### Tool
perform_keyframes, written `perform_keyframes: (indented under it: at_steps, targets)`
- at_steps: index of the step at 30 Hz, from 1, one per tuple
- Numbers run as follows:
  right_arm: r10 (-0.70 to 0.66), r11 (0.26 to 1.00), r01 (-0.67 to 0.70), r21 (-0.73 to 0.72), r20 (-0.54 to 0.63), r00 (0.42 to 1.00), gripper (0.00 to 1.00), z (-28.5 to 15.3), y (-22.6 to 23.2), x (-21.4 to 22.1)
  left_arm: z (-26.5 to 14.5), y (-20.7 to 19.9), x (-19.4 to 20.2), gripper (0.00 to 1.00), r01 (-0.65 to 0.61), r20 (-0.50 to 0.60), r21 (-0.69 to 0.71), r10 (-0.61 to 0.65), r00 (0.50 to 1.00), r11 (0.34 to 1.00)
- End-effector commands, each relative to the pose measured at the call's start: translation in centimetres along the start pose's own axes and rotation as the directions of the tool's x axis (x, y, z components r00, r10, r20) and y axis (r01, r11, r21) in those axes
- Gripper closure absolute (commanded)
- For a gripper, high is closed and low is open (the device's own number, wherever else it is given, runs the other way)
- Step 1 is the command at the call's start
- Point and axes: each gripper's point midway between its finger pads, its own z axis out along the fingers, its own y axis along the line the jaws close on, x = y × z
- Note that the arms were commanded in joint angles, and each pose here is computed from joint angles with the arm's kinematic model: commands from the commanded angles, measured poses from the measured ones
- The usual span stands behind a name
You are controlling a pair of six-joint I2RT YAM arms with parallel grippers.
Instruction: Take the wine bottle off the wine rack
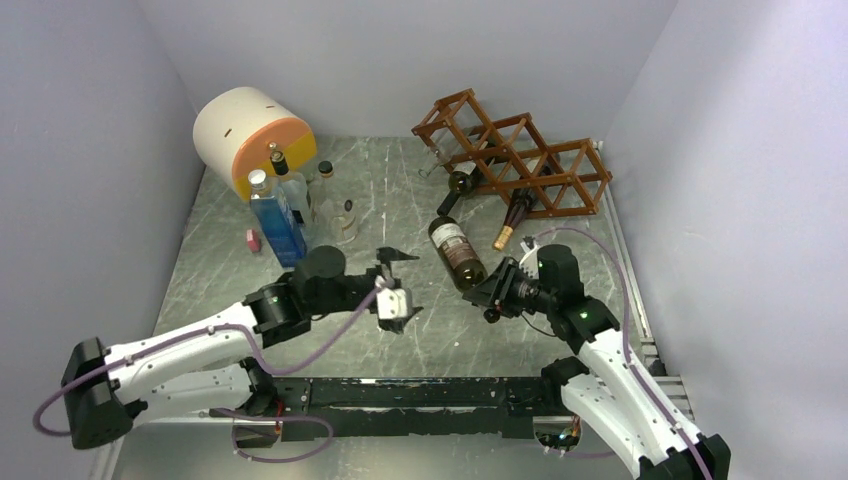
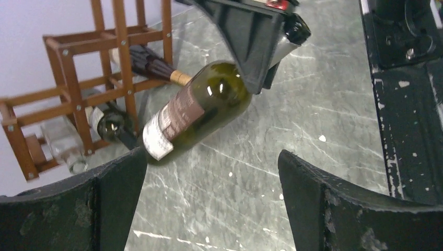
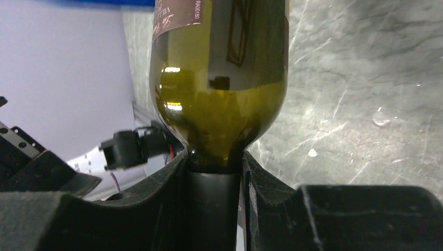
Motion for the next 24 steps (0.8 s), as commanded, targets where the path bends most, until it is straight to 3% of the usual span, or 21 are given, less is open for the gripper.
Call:
perform_keyframes:
  at_steps: [1, 11, 18, 24]
  targets:
    - [-0.205, 0.966, 0.192, -0.172, -0.062, 0.977, 1.00, -1.8, 4.4, 0.4, 1.8, -0.7, 0.7, 0.01, -0.224, -0.116, 0.052, 0.229, 0.966, 0.973]
    - [-0.275, 0.946, 0.218, -0.241, -0.236, 0.932, 1.00, -3.2, 5.1, 3.0, 6.8, -3.5, 2.3, 0.02, -0.313, -0.144, 0.260, 0.357, 0.923, 0.913]
    - [-0.287, 0.940, 0.211, -0.267, -0.292, 0.912, 1.00, -3.7, 5.2, 4.0, 9.4, -4.1, 3.8, 0.01, -0.319, -0.164, 0.288, 0.374, 0.913, 0.903]
    - [-0.296, 0.936, 0.214, -0.278, -0.298, 0.908, 1.00, -4.0, 5.3, 4.2, 10.7, -4.3, 5.7, 0.07, -0.310, -0.214, 0.304, 0.382, 0.899, 0.901]
